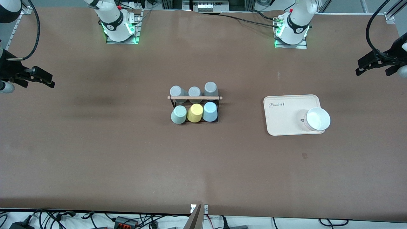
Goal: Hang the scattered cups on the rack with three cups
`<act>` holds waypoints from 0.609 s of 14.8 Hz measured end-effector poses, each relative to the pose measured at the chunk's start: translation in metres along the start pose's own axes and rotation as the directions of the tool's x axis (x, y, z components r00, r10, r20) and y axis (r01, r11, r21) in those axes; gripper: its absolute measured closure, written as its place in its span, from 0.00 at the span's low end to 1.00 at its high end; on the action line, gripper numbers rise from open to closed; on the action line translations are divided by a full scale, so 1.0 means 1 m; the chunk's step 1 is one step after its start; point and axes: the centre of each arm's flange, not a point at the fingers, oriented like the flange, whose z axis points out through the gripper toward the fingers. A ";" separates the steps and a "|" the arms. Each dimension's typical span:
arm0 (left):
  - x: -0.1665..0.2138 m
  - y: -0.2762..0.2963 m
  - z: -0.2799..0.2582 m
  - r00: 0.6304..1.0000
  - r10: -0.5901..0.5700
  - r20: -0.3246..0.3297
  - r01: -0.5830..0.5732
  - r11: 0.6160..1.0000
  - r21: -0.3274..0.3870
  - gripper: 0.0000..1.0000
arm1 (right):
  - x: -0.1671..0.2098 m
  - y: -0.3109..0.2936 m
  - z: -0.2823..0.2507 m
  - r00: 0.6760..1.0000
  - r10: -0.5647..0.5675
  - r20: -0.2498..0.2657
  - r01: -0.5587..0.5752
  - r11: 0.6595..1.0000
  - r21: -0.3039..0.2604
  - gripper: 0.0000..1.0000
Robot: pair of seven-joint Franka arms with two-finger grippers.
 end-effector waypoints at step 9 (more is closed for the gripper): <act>0.000 0.000 0.000 1.000 0.000 0.000 0.000 1.000 0.000 0.00 | 0.000 0.000 -0.002 1.000 0.000 -0.003 0.000 1.000 0.000 0.00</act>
